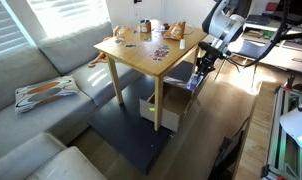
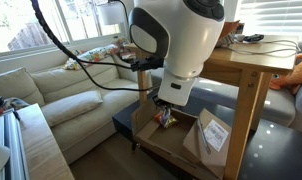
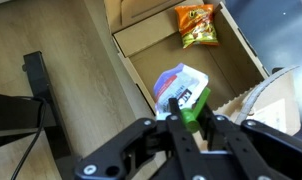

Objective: Pick up the purple and white packet with a green lid and put it in the cardboard box under the table

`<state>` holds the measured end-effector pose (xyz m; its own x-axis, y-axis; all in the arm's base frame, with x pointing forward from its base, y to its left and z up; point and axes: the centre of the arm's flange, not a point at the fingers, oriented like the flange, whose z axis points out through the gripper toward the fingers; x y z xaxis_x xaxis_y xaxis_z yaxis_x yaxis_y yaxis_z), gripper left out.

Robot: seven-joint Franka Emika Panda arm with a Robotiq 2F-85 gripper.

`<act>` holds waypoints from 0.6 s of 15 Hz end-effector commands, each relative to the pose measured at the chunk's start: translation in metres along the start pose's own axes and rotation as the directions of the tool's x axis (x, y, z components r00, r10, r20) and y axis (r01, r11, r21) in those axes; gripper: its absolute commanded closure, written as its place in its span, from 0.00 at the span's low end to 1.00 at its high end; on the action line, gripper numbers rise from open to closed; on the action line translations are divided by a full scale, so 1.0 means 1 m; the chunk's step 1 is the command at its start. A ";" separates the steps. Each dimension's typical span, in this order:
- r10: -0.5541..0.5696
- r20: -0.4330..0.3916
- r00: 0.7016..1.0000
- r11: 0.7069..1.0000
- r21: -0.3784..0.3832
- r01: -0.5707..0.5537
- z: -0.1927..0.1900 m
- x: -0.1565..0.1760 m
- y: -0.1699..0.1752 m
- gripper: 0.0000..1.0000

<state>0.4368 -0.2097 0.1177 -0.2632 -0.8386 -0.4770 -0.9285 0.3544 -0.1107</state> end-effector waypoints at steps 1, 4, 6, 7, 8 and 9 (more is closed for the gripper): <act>-0.001 0.000 1.000 1.000 0.003 0.001 -0.001 0.000 -0.001 0.95; 0.044 -0.002 0.999 0.998 0.041 -0.044 0.033 0.011 -0.018 0.95; 0.089 0.024 0.996 0.994 0.058 -0.090 0.054 0.017 -0.025 0.95; 0.115 0.029 0.993 0.992 0.055 -0.117 0.066 0.022 -0.026 0.95; 0.138 0.026 0.990 0.988 0.059 -0.139 0.079 0.028 -0.025 0.95; 0.163 0.038 0.986 0.984 0.061 -0.165 0.089 0.033 -0.026 0.95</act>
<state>0.4560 -0.2069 0.0718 -0.3552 -0.7856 -0.5066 -0.8837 0.4588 -0.0919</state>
